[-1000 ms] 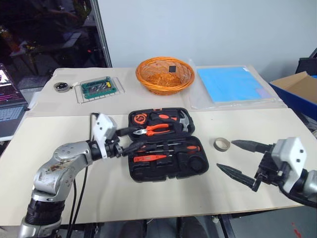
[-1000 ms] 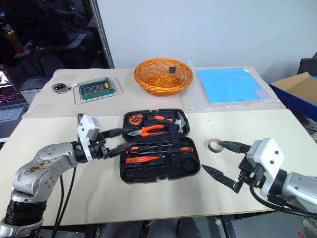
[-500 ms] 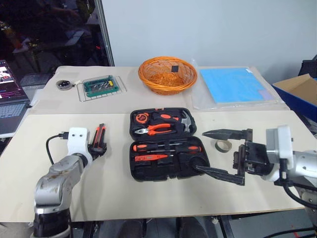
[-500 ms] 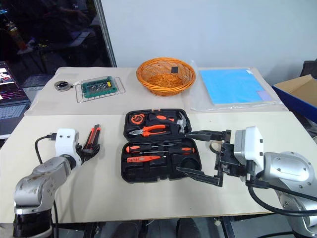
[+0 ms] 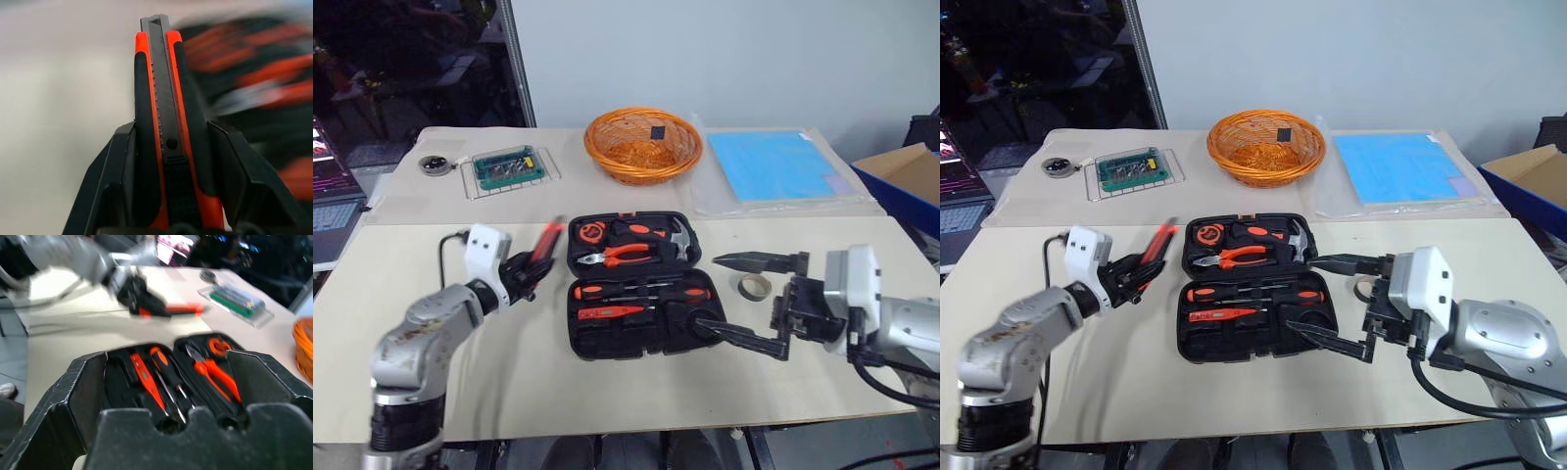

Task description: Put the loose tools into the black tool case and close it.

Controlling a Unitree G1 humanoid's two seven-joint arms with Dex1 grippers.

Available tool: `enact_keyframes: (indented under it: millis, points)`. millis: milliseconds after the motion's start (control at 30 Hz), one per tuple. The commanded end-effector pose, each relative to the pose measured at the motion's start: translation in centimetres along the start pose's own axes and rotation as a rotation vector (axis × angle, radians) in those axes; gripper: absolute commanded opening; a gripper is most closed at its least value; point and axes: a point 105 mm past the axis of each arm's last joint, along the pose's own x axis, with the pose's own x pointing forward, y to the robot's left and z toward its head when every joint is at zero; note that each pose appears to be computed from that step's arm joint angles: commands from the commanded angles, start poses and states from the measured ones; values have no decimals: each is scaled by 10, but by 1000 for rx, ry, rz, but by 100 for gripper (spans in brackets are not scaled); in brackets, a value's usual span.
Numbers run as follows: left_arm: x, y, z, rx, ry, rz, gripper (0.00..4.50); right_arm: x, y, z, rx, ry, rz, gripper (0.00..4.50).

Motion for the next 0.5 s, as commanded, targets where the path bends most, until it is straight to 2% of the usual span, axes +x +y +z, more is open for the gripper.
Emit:
enact_keyframes:
  millis: [33,100,233,333,500]
  points:
    - [5,-62,7,114,76,-467,172,-22,3,-5,-9,84,-41,450]
    - [13,-81,-1,224,161,-629,172,-42,8,-16,21,170,-58,450]
    - [31,-86,-16,310,274,-695,172,-68,17,-19,52,263,-70,450]
    - [34,-84,-32,362,357,-689,172,-83,26,-20,78,323,-57,450]
    - [31,-87,-49,332,425,-670,172,-92,28,-25,103,356,-73,450]
